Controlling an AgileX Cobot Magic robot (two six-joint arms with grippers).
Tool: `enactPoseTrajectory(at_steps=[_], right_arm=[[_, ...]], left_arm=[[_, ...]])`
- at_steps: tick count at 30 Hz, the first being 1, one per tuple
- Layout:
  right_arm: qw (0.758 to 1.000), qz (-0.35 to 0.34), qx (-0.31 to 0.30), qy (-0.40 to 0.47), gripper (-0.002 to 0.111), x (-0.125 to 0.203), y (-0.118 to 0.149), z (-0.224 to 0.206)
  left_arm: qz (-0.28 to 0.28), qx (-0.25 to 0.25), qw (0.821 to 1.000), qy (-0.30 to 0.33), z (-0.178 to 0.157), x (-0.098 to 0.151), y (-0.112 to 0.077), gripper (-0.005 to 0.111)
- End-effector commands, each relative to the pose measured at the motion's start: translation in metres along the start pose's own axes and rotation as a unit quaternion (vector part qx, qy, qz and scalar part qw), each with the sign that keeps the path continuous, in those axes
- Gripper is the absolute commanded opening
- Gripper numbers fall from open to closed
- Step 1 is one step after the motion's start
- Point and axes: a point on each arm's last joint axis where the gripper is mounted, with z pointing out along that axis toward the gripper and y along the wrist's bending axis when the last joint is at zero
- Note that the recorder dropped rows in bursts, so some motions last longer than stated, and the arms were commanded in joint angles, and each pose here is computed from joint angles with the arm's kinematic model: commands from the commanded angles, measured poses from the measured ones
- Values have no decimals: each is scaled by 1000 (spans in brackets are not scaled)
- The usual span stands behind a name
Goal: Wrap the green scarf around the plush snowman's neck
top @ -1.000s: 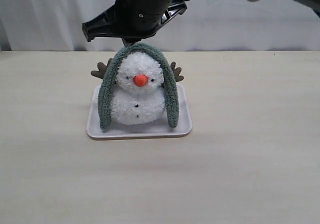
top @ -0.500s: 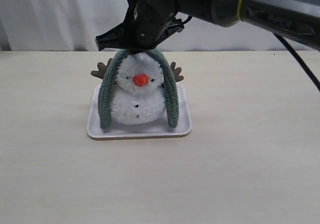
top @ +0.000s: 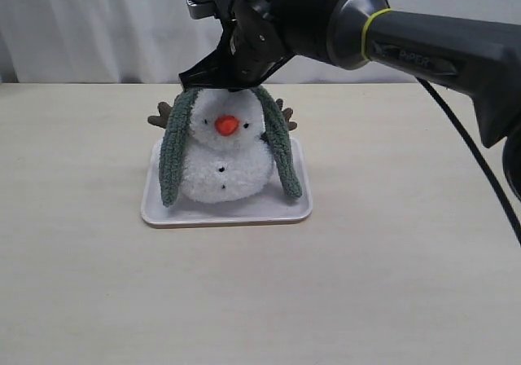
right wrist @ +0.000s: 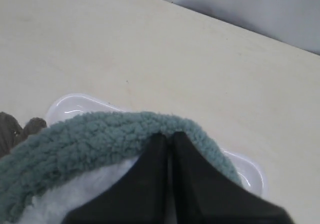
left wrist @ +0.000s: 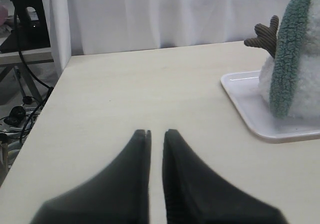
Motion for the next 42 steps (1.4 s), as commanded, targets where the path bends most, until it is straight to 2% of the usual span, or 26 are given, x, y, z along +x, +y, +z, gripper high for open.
enactPoseTrajectory(at_steps=[1,5,10,14,18,20,27,38,42], right_arm=[[1000,-1,3,17,4,9,0,15],[999,-1,9,31,4,12,-1,16],[998,2,19,55,4,3,-6,-7],[992,6,-15,121,4,-3,-9,-27],[987,36,-56,147,4,-14,-15,-44],[986,44,-62,148,7,-20,-18,-52],[988,47,-69,127,36,-35,-19,-73],[990,52,-76,105,38,-43,-22,-93],[995,39,-17,89,38,-46,-38,-97]], left_arm=[[0,-2,1000,-6,0,0,0,10],[0,-2,1000,-6,0,0,0,10],[0,-2,1000,-6,0,0,0,10],[0,-2,1000,-6,0,0,0,10],[0,-2,1000,-6,0,0,0,10],[0,-2,1000,-6,0,0,0,10],[0,-2,1000,-6,0,0,0,10],[0,-2,1000,-6,0,0,0,10],[0,-2,1000,-6,0,0,0,10]])
